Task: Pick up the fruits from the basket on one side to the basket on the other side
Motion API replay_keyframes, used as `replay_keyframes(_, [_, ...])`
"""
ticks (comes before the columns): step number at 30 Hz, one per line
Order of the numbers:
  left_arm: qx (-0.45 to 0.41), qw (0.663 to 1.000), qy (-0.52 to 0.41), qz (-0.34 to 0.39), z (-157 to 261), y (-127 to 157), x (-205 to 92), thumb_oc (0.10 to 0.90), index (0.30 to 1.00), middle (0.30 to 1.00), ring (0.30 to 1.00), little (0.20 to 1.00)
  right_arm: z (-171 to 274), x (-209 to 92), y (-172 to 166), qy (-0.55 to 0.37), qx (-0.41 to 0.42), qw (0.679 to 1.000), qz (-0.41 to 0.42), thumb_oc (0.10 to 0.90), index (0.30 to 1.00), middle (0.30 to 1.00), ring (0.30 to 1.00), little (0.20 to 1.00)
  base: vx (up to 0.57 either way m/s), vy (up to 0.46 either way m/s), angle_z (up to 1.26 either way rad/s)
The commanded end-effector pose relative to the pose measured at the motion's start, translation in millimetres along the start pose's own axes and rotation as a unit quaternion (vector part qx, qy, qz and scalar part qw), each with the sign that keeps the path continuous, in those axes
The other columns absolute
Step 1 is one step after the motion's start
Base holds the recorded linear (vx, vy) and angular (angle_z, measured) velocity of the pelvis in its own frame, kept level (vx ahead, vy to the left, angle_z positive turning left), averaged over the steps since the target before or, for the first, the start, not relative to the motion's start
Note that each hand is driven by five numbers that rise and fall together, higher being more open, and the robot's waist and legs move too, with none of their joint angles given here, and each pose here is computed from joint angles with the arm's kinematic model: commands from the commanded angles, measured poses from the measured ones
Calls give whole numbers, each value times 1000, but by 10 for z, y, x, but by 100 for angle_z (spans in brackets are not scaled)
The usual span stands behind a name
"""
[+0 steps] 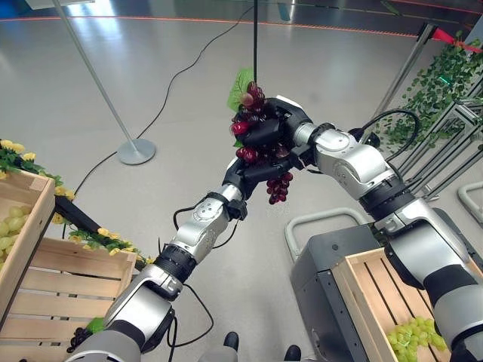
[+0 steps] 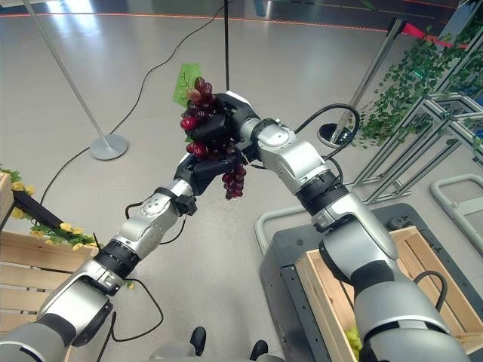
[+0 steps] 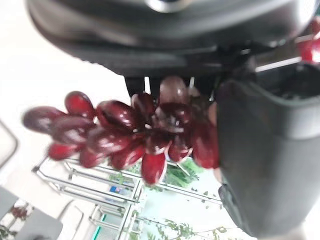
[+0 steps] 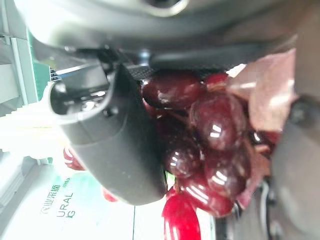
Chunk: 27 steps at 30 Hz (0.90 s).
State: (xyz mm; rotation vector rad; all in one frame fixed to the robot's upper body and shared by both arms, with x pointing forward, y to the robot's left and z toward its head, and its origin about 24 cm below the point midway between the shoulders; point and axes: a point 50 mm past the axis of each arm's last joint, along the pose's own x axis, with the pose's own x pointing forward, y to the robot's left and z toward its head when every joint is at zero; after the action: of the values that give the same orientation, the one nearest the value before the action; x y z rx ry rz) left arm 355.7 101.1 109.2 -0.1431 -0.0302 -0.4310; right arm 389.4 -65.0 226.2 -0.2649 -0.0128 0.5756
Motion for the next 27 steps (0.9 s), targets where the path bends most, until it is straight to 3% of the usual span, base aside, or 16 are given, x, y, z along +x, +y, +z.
replay_keyframes(1, [-24, 986, -161, 23, 596, -81, 174, 400, 300, 300, 300, 300, 213, 71, 276, -45, -18, 997, 64, 800, 900, 900, 900, 900, 0, 0, 0])
replay_keyframes(10, [-13, 988, -146, 46, 534, 24, 145, 400, 300, 300, 300, 300, 238, 38, 173, -42, -82, 994, 59, 800, 900, 900, 900, 900, 0, 0, 0])
replay_keyframes(27, [47, 983, -114, 139, 406, 520, -112, 400, 300, 300, 300, 300, 80, -237, -230, 20, -187, 980, 69, 800, 900, 900, 900, 900, 0, 0, 0])
